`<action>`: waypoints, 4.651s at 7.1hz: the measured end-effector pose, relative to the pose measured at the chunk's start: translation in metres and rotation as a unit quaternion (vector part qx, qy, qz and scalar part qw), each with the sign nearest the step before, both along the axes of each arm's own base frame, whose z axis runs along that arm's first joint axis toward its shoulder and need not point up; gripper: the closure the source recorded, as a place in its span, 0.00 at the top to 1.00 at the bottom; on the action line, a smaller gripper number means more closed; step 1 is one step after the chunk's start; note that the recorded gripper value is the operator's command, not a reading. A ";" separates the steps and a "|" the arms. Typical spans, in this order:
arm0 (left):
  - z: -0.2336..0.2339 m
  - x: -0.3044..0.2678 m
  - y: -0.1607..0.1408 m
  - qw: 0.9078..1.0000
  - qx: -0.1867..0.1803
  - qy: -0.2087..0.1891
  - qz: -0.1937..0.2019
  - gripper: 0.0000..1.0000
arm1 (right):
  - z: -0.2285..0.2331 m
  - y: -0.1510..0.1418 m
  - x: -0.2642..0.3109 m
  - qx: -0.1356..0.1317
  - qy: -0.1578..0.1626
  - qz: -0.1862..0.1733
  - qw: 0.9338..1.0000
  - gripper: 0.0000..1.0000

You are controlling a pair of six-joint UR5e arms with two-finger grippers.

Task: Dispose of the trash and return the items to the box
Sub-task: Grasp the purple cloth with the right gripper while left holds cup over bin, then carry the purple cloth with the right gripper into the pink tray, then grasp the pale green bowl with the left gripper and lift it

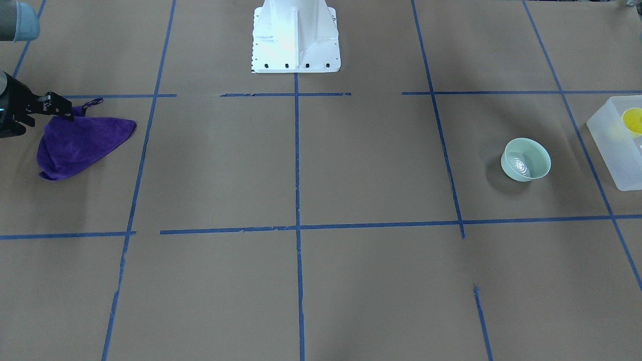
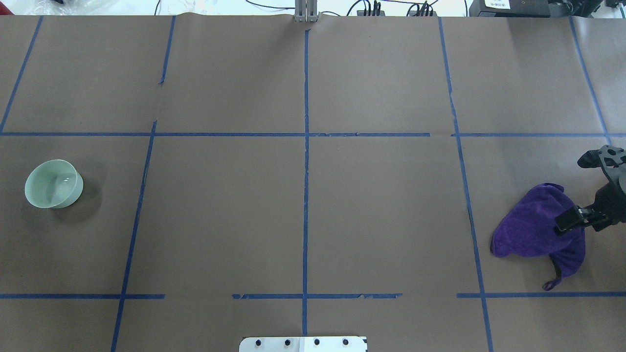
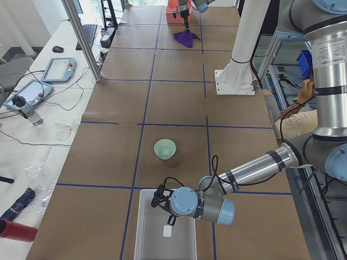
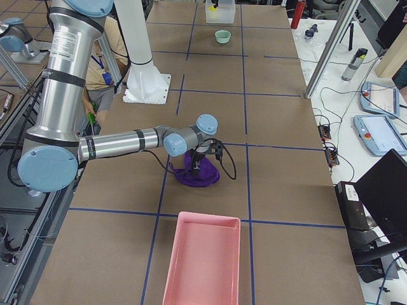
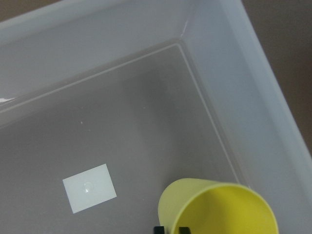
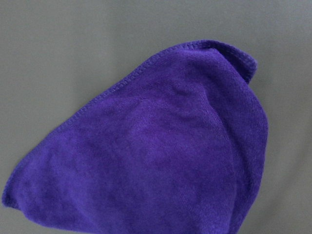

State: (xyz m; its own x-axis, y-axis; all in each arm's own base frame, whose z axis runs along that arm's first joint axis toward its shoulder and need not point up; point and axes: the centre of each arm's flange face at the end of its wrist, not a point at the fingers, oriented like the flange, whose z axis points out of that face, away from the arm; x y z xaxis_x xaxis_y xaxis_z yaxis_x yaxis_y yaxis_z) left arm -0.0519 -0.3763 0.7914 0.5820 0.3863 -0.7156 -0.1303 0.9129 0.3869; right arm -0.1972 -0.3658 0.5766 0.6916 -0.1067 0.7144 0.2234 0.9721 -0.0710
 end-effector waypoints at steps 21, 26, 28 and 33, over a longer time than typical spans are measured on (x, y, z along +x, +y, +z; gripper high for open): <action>-0.161 0.185 -0.045 0.983 -0.120 0.092 -0.106 0.99 | 0.209 0.014 0.350 0.113 -0.017 0.120 0.986 1.00; -0.145 0.253 -0.045 0.976 -0.159 0.050 -0.141 0.00 | 0.204 -0.002 0.323 0.110 -0.043 0.098 0.988 1.00; -0.144 0.248 -0.043 0.975 -0.153 0.045 -0.153 0.00 | 0.205 0.000 0.322 0.107 -0.046 0.098 0.988 1.00; -0.197 0.217 -0.024 0.976 -0.117 0.077 -0.166 0.00 | 0.094 -0.032 0.290 0.124 -0.087 0.132 0.980 1.00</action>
State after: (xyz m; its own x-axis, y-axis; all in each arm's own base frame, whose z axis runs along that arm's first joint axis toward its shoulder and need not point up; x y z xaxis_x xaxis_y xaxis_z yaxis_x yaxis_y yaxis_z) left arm 0.1647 -0.4006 0.5947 0.5262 0.0103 -0.8503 0.2304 0.9608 0.1542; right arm 0.0928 -0.3983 0.6711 0.5882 -0.1252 0.7990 -0.0512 0.9802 0.1913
